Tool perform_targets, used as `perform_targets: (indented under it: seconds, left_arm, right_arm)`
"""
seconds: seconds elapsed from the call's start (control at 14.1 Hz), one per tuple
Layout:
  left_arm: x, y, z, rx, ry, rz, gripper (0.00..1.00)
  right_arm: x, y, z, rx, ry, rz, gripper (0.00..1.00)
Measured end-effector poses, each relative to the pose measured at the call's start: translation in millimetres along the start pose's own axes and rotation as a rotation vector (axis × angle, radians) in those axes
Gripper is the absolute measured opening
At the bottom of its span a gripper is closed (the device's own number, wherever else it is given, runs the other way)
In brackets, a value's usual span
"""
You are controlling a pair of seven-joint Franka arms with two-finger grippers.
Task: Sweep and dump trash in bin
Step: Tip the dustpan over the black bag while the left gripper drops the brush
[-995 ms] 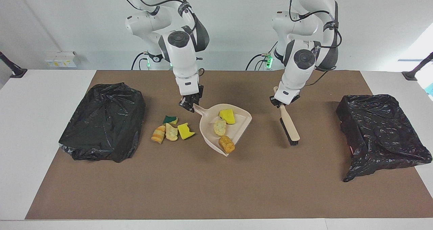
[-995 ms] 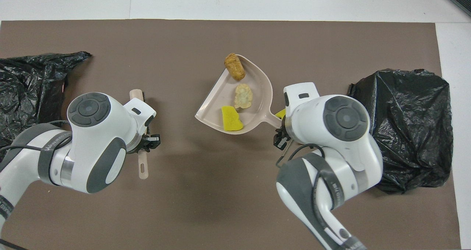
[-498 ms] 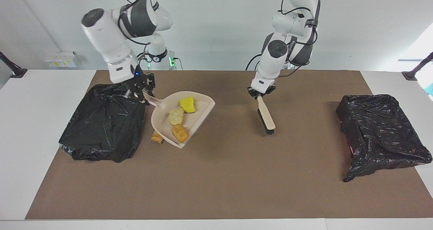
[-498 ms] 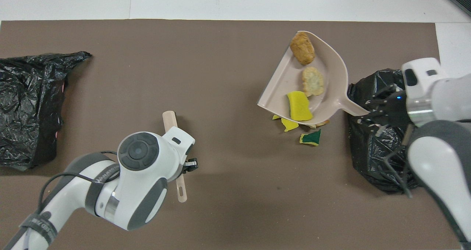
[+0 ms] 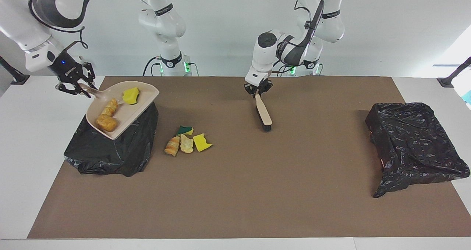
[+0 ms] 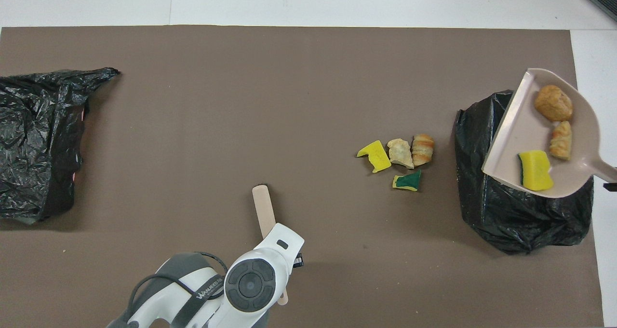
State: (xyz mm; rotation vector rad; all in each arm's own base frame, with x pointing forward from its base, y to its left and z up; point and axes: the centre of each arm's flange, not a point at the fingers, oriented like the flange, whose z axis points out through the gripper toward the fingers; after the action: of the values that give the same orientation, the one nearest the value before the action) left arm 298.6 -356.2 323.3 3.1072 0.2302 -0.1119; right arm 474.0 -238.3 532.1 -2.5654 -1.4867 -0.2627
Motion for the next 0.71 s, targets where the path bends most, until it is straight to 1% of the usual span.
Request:
perform_targets:
  seconds: [0.07,0.14,0.21,0.28,0.36,0.43,0.5,0.64,0.71]
  left_arm:
    - [-3.3,-2.7,-0.3,0.0,0.0,-0.005,0.26]
    - [-2.8,-5.1,-1.1,-0.002,0.001,-0.01,0.26]
    - [-1.1,-6.6,-1.8,-0.003,0.001,-0.015,0.3]
    - [0.7,-7.7,-2.0,-0.004,0.001,-0.019,0.4]
    - [2.4,-8.7,-2.3,-0.005,0.001,-0.023,0.52]
    - [4.6,-8.9,-3.7,-0.008,0.003,-0.027,0.63]
    - [8.7,-8.8,-7.0,-0.015,0.006,-0.035,0.76]
    - [28.5,-14.2,-18.1,-0.031,0.015,-0.075,0.97]
    - [39.9,-18.0,-24.7,-0.038,0.018,-0.096,1.0]
  right_arm:
    - [-15.7,0.4,-4.9,-0.008,-0.025,-0.02,0.32]
    - [-25.8,0.7,-8.6,-0.012,-0.067,-0.044,0.32]
    - [-31.8,1.6,-11.7,-0.018,-0.131,-0.073,0.32]
    - [-33.9,3.1,-13.5,-0.026,-0.193,-0.102,0.32]
    - [-33.6,4.9,-14.6,-0.037,-0.241,-0.128,0.32]
    - [-32.5,7.0,-15.6,-0.051,-0.28,-0.151,0.32]
    - [-31.9,9.2,-16.9,-0.064,-0.32,-0.171,0.32]
    - [-26.1,14.9,-17.0,-0.095,-0.414,-0.226,0.32]
    - [-17.0,16.9,-13.8,-0.102,-0.462,-0.266,0.32]
